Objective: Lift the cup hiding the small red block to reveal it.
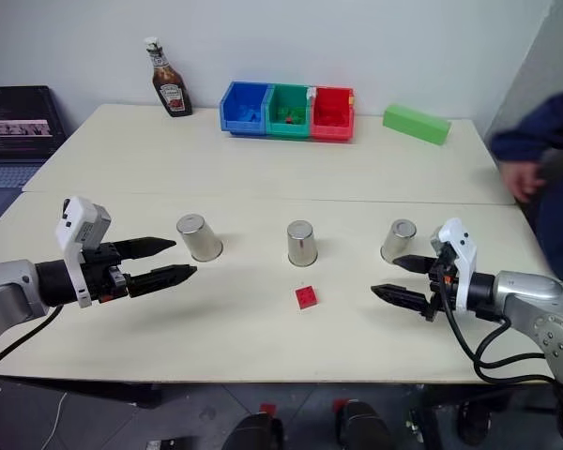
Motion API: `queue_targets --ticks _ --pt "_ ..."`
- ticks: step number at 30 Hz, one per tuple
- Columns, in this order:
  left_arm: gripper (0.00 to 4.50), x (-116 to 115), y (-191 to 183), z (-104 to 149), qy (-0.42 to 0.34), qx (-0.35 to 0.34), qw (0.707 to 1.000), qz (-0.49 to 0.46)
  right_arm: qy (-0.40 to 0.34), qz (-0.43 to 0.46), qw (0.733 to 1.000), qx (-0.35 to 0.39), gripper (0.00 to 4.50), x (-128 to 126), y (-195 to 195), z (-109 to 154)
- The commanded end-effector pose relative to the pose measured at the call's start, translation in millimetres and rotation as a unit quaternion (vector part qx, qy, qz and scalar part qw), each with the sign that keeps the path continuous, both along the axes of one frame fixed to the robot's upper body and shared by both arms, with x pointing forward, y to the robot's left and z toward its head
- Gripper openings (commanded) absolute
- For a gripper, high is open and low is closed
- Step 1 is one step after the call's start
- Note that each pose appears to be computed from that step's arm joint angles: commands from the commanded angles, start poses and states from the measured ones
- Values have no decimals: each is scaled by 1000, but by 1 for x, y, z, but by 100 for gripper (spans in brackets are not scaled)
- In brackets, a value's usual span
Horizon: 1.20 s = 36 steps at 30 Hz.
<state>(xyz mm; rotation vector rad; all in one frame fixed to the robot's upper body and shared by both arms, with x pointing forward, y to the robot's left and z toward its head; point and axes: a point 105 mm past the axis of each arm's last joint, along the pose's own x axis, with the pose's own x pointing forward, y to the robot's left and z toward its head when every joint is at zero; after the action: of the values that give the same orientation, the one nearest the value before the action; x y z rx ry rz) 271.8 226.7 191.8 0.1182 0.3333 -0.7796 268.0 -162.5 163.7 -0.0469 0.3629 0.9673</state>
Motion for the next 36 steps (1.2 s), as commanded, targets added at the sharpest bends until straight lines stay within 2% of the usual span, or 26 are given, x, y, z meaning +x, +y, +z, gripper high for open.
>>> queue_targets --ticks 1,36 --pt "450 0 0 11 -23 10 1000 -6 -19 7 1000 6 450 -3 1 11" --pt "450 4 6 9 -29 16 999 -11 -26 0 1000 9 450 5 3 13"
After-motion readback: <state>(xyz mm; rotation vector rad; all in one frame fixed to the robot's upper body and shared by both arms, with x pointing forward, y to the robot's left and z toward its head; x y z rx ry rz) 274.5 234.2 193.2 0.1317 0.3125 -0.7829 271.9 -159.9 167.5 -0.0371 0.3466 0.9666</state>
